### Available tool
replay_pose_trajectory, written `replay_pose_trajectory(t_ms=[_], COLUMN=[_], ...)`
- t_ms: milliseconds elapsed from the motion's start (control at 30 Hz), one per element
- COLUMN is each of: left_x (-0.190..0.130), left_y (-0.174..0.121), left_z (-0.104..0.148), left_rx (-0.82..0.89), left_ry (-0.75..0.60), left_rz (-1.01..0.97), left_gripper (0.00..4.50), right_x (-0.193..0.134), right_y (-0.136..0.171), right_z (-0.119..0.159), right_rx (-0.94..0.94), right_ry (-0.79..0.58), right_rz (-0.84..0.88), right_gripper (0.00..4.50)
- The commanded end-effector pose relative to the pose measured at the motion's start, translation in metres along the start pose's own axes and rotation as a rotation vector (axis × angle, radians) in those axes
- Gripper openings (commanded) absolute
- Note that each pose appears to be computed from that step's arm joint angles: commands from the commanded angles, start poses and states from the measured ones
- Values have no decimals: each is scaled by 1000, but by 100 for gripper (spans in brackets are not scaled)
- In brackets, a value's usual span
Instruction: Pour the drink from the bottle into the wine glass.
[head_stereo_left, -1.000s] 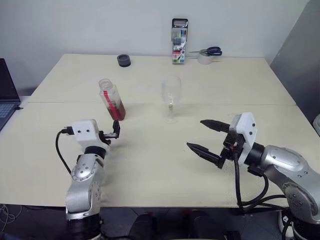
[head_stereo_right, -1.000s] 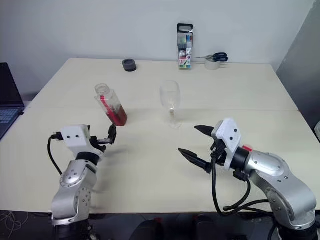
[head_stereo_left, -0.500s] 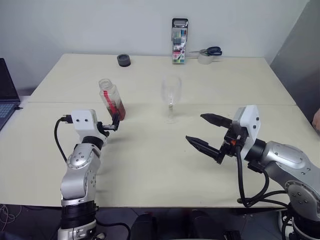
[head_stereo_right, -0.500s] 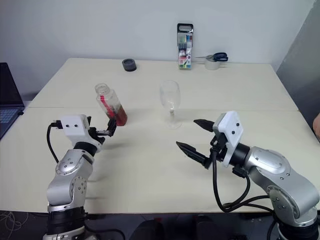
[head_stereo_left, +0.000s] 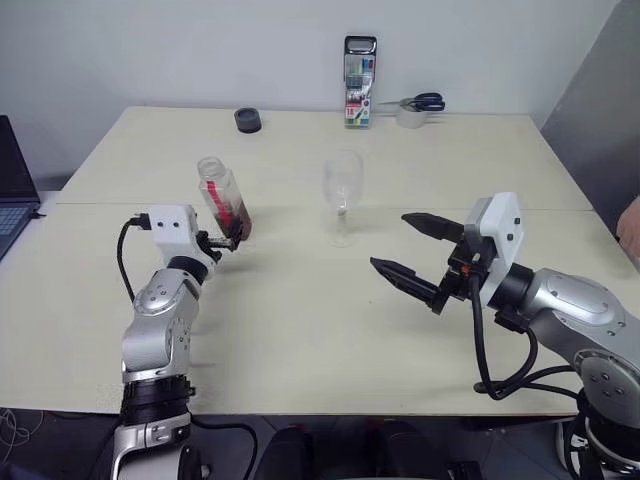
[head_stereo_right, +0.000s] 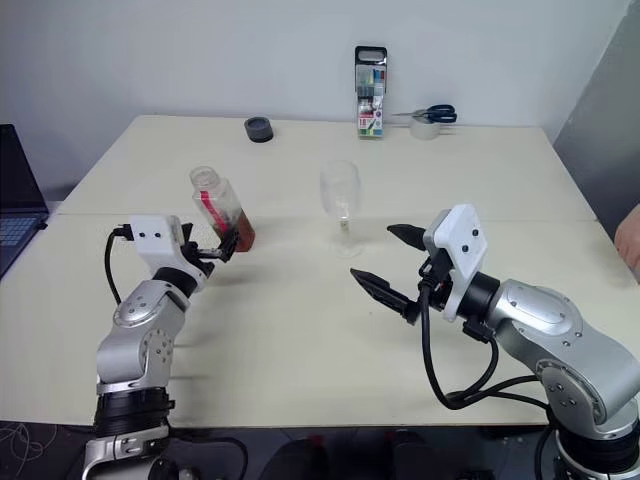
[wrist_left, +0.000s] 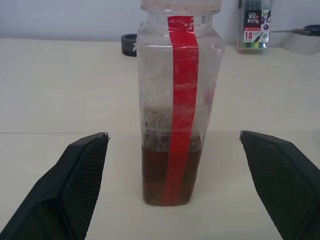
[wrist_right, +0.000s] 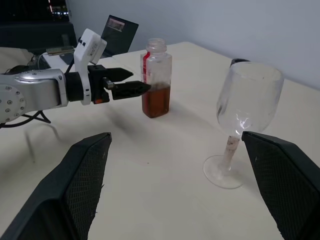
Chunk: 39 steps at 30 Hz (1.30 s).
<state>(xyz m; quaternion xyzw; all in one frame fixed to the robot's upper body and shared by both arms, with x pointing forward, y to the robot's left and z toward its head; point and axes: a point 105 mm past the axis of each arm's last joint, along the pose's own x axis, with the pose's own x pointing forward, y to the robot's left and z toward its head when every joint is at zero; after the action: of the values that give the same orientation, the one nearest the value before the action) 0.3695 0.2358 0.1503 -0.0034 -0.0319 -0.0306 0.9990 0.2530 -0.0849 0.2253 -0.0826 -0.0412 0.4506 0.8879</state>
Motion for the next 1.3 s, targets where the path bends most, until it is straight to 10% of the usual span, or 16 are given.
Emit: replay_pose_trajectory(t_ms=[33,800,1133,1300], left_x=[6,50,49,55], left_y=[-1,18,24,18], left_z=[14,5,1,18], left_rx=[28,53,62,116], left_ry=[-52,-65,-70,-100], left_rz=[-24,-26,-14,-18], left_gripper=[450,450,188,169], right_x=[-3,-4,-4,-5], right_y=[1,2,-3,-9], right_z=[8,4,5,2], right_rx=[-26,-22,-25,-23], right_ry=[-28,-26,-28,-32], right_rz=[-4,-22,-42,-76], right_gripper=[446,446,450,450])
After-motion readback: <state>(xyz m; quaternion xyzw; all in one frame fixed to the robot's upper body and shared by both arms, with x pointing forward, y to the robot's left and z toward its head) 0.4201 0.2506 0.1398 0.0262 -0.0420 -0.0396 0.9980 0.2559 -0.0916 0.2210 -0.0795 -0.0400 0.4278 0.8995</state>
